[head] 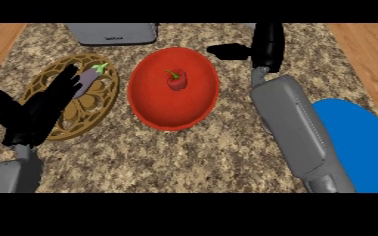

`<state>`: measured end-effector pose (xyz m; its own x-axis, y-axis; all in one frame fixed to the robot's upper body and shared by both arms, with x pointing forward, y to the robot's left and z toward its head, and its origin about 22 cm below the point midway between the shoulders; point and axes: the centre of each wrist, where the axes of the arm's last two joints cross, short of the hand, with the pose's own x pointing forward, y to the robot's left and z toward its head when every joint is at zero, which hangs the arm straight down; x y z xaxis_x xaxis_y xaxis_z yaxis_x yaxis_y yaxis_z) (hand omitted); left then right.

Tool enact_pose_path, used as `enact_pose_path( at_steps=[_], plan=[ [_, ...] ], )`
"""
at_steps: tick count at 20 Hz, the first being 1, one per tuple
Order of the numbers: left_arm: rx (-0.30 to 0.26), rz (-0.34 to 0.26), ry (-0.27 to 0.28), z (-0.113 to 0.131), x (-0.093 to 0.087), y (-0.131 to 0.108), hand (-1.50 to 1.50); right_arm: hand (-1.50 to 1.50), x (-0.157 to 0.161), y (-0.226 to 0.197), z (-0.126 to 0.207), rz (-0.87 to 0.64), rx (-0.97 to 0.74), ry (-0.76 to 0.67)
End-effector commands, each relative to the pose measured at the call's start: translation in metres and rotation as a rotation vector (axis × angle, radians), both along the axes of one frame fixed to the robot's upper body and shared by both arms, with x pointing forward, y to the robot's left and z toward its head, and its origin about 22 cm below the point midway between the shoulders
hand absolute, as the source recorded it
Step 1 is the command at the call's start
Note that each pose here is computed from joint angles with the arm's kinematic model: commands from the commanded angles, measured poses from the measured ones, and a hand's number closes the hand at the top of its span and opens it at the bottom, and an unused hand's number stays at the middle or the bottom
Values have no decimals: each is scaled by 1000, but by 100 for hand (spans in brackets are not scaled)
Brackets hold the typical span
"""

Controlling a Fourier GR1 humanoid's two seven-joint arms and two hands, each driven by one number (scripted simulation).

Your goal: Pick the bell pepper from the plate and place it in the bowl

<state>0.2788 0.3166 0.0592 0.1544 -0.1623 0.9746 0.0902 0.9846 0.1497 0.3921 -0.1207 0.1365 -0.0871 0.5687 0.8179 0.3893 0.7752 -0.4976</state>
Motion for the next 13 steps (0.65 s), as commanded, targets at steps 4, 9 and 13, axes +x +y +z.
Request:
enact_pose_path(
  at_steps=[4, 9, 13],
  plan=[
    [5, 27, 10, -14, -2, -2, 0, -150, -84, -5, 18, 249, 98, -108],
    [-7, 27, 13, 0, -5, 5, 0, -150, -160, -12, 18, 340, 271, -127],
    [-8, 26, -11, 4, 0, -2, 0, 150, -229, -41, 11, 358, 223, -126]
  ],
)
